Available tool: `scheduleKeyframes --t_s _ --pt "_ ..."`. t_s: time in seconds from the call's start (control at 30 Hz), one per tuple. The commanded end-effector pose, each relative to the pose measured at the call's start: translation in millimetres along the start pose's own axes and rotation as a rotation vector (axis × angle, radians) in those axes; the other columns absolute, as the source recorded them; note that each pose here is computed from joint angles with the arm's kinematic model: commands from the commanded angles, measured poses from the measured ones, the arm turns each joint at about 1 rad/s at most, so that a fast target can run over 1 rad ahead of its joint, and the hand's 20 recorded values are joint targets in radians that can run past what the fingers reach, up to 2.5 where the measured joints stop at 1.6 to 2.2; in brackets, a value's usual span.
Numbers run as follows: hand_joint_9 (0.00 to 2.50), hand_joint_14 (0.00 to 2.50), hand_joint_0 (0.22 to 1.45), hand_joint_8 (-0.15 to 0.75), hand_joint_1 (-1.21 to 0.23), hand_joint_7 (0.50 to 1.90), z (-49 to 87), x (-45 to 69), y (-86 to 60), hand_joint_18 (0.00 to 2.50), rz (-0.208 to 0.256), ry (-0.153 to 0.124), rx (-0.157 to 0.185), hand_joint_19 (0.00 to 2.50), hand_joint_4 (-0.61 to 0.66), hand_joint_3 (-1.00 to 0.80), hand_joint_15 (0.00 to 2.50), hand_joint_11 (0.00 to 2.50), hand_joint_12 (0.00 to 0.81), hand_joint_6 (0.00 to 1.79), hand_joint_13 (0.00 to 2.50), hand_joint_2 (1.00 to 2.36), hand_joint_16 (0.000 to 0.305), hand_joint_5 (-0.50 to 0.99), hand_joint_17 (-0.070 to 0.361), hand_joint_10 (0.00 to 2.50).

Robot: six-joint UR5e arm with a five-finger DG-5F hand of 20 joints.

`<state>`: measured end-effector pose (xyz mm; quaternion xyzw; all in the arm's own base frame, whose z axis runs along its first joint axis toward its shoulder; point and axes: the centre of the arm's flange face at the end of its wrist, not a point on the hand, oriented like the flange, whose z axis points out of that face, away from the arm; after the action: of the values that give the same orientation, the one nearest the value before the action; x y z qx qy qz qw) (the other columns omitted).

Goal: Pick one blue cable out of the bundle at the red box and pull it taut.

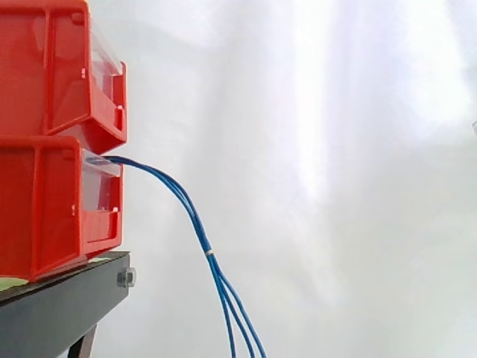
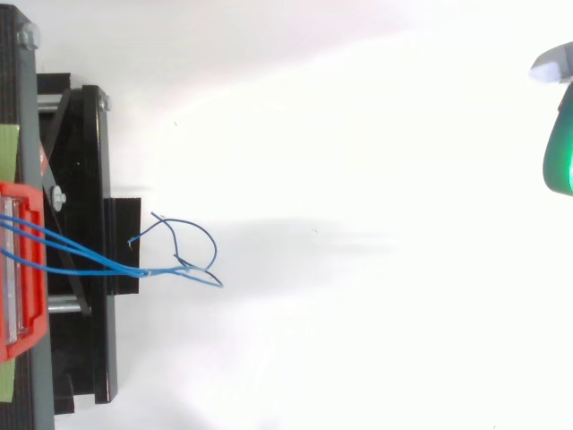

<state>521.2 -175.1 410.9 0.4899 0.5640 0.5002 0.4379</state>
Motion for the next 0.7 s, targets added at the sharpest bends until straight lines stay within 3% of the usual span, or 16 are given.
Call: scheduleKeyframes --t_s 0.0,0.47,0.67 --pt "0.55 0.0 0.53 0.359 -0.58 0.75 0.9 0.6 0.6 0.11 -0.002 0.002 -0.005 0.15 0.32 -0.5 0.05 0.51 0.393 0.5 0.17 1.0 0.062 -0.21 0.139 0.01" --pt "0.55 0.0 0.53 0.358 -0.58 0.75 3.8 1.5 2.3 0.11 -0.011 0.004 -0.027 0.15 0.33 -0.5 0.05 0.51 0.392 0.5 0.17 1.0 0.061 -0.21 0.138 0.01" --pt "0.55 0.0 0.53 0.357 -0.58 0.75 5.3 1.7 4.2 0.11 -0.051 0.003 -0.039 0.13 0.33 -0.5 0.05 0.52 0.392 0.5 0.17 1.0 0.061 -0.21 0.137 0.01"
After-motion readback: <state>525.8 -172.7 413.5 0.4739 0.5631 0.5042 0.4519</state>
